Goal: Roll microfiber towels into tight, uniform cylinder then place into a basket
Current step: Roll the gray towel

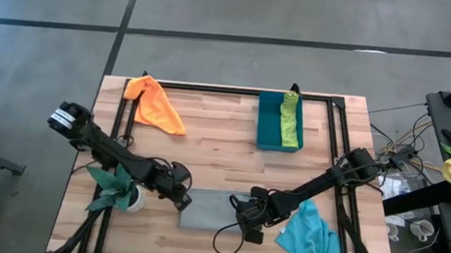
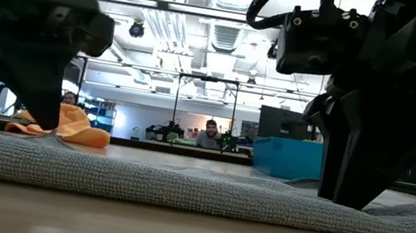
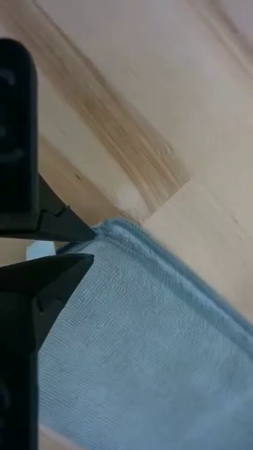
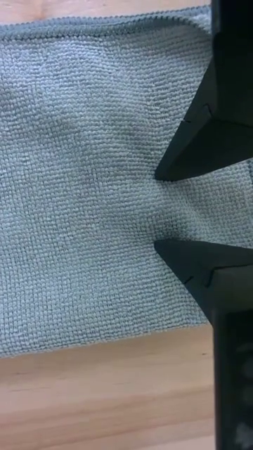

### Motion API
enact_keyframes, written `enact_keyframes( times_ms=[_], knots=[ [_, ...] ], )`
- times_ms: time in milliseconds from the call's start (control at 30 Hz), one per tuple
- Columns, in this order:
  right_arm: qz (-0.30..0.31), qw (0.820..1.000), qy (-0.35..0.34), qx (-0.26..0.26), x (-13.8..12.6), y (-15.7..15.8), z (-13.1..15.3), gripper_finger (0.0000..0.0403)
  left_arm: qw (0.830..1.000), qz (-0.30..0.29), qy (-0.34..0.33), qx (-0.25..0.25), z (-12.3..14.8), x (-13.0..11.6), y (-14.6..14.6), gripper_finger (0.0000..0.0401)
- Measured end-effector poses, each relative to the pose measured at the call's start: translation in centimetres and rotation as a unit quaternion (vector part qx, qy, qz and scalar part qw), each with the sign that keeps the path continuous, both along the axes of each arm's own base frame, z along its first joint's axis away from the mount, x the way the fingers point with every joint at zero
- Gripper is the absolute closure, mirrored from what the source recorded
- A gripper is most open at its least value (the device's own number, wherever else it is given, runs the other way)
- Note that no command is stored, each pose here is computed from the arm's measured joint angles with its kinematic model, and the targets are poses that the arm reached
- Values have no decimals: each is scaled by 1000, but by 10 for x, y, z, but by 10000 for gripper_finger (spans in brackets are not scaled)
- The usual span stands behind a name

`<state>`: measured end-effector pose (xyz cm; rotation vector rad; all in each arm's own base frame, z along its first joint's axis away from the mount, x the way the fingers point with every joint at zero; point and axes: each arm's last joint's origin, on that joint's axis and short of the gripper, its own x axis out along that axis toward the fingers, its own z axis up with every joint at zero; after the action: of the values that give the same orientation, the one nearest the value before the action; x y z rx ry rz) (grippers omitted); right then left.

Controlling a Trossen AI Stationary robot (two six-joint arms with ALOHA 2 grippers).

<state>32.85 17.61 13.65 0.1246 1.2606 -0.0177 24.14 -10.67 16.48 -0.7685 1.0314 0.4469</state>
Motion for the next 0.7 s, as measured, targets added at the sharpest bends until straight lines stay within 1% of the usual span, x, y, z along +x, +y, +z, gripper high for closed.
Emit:
enact_keyframes(
  times_ms=[200,333,567,700],
  knots=[
    [5,1000,0,-2,0,0,0,257,999,30,7,-11,-6,3,0,376],
    [5,1000,0,-2,0,0,0,261,999,30,5,-16,-11,7,-2,376],
    [6,1000,0,-2,0,0,0,263,999,29,-16,-31,-7,12,-5,376],
    [6,1000,0,-2,0,0,0,266,999,31,14,-14,-14,9,-3,376]
  ],
)
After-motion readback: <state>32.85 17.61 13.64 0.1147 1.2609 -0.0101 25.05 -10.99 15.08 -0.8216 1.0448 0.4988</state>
